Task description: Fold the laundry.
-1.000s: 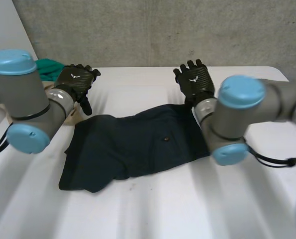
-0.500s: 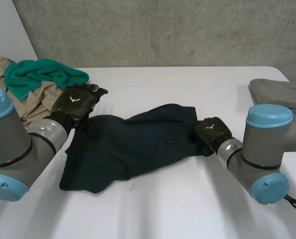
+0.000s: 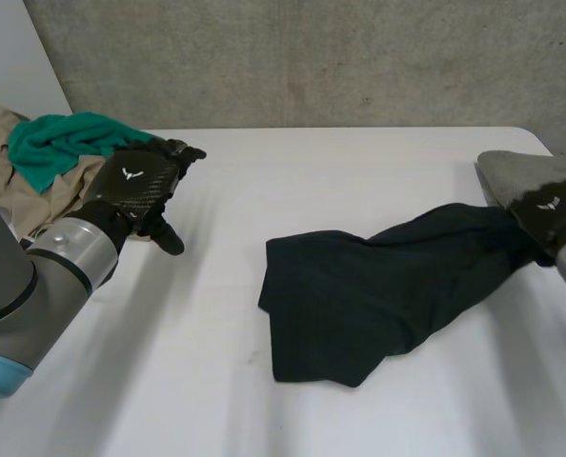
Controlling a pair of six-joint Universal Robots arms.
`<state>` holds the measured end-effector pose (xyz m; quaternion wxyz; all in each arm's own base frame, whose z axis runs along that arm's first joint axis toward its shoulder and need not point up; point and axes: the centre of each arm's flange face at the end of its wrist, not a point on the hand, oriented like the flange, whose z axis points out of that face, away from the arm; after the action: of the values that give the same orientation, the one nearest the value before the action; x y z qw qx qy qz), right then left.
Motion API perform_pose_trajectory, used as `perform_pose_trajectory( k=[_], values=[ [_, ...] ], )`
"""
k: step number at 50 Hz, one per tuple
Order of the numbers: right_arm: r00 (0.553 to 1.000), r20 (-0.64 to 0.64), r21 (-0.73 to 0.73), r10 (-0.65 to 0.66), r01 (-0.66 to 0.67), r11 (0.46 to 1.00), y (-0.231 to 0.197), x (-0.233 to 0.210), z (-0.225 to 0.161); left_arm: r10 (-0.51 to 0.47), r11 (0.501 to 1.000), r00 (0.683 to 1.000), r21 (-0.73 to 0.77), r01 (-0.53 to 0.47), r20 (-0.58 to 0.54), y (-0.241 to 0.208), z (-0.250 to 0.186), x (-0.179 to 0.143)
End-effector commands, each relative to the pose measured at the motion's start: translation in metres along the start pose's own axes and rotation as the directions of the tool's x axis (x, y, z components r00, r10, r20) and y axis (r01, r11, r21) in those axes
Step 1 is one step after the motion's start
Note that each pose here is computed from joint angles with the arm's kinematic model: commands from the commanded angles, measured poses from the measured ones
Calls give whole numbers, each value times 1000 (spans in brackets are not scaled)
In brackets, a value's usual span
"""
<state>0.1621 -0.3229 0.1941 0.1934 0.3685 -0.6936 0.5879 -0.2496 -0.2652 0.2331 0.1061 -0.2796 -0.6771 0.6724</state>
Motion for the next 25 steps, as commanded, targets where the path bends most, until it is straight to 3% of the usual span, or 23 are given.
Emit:
perform_pose_trajectory(
  k=[1, 2, 3, 6, 7, 10, 14, 16, 17, 19, 20, 23, 25],
  values=[
    [991, 70, 436, -114, 73, 897, -88, -62, -45, 3, 1000, 1000, 3, -3, -15, -2, -1, 7],
    [985, 100, 494, -142, 74, 866, -96, -75, -55, 4, 1000, 1000, 7, -4, -16, -2, -1, 7],
    [967, 160, 594, -200, 67, 801, -105, -99, -72, 4, 1000, 1000, 9, -4, -17, -3, -1, 7],
    [914, 265, 710, -306, 29, 704, -109, -141, -96, 5, 1000, 1000, 12, -5, -25, -4, -1, 11],
    [873, 325, 745, -365, 2, 667, -106, -163, -108, 6, 1000, 1000, 16, -6, -28, -5, -1, 12],
    [812, 392, 733, -431, 7, 680, -96, -190, -115, 8, 1000, 999, 18, -7, -38, -6, 0, 17],
    [802, 432, 649, -413, 42, 760, -96, -185, -108, 19, 1000, 999, 24, -18, -40, -8, 2, 22],
    [814, 463, 601, -351, 3, 799, -99, -178, -106, 27, 999, 999, 37, -26, -25, -12, 4, 22],
    [833, 492, 561, -252, -82, 824, -104, -167, -101, 27, 999, 999, 47, -26, -20, -14, 5, 23],
    [852, 510, 526, -119, -199, 827, -116, -144, -97, 29, 996, 1000, 82, -28, -6, -24, 9, 24],
    [852, 524, 493, 16, -319, 809, -126, -120, -94, 30, 995, 1000, 91, -29, -4, -26, 10, 26],
    [808, 551, 416, 210, -484, 770, -131, -93, -83, 36, 992, 999, 118, -34, -16, -36, 15, 38],
    [741, 572, 341, 351, -604, 720, -131, -76, -73, 37, 992, 999, 126, -33, -27, -39, 18, 45]
  ],
)
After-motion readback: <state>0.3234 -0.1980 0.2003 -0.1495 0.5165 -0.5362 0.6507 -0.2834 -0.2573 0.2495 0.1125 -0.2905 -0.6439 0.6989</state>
